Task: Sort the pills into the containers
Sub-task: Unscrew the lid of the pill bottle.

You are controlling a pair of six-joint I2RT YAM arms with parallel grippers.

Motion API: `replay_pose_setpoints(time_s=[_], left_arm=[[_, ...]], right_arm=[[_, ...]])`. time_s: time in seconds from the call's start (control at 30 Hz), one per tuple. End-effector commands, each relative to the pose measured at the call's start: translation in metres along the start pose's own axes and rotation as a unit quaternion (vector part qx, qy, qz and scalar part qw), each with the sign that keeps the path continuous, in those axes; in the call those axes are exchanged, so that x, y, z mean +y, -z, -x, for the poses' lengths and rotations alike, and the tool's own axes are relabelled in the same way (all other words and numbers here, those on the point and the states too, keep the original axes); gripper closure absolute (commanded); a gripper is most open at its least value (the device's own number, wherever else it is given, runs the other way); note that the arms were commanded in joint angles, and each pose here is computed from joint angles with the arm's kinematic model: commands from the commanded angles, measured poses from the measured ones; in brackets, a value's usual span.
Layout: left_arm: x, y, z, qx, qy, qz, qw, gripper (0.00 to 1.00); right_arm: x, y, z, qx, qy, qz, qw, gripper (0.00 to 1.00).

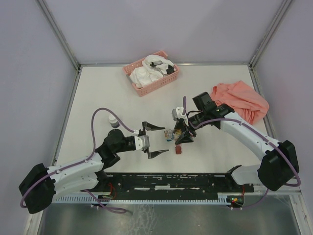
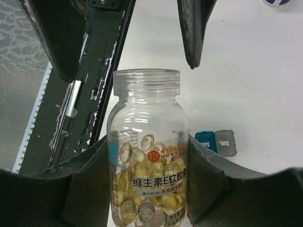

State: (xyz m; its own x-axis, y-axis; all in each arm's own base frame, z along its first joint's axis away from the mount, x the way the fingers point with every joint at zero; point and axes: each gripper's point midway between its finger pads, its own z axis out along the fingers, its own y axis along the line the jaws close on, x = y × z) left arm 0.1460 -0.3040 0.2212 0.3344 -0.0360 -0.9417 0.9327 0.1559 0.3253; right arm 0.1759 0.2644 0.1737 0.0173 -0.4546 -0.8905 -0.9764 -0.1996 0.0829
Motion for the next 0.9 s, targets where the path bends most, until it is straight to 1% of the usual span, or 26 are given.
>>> replay_pose_setpoints(time_s=[0.0,0.07,0.2,0.4,0.47,0.63,0.73,0.87], left_arm=[[0.017,-0.008,0.011,-0.011,-0.045,0.019,0.999,0.0],[0.02,-0.009,0.008,-0.006,-0.046,0.026,0.999,0.01],[0.024,-0.013,0.008,-0.002,-0.044,0.026,0.999,0.07],[0.027,-0.017,0.013,-0.012,-0.037,0.03,0.999,0.14],[0.028,-0.018,0.013,-0.013,-0.036,0.032,0.999,0.18],[0.03,-0.021,0.012,-0.008,-0.026,0.033,0.999,0.31],[0.029,-0.022,0.012,-0.009,-0.02,0.03,0.999,0.35],[0.027,-0.022,0.015,-0.017,-0.012,0.029,0.999,0.38]], right_arm=[[-0.002,0.007,0.027,-0.03,0.041,-0.001,0.999,0.98],[-0.001,0.007,0.027,-0.03,0.041,0.0,0.999,0.98],[-0.001,0.007,0.027,-0.03,0.041,0.0,0.999,0.98],[-0.001,0.007,0.027,-0.03,0.04,0.0,0.999,0.98],[-0.002,0.007,0.027,-0.03,0.04,0.0,0.999,0.98],[-0.002,0.007,0.027,-0.03,0.04,0.0,0.999,0.98],[-0.002,0.007,0.026,-0.029,0.04,0.0,0.999,0.98],[-0.002,0.006,0.025,-0.028,0.038,0.001,0.999,0.98]])
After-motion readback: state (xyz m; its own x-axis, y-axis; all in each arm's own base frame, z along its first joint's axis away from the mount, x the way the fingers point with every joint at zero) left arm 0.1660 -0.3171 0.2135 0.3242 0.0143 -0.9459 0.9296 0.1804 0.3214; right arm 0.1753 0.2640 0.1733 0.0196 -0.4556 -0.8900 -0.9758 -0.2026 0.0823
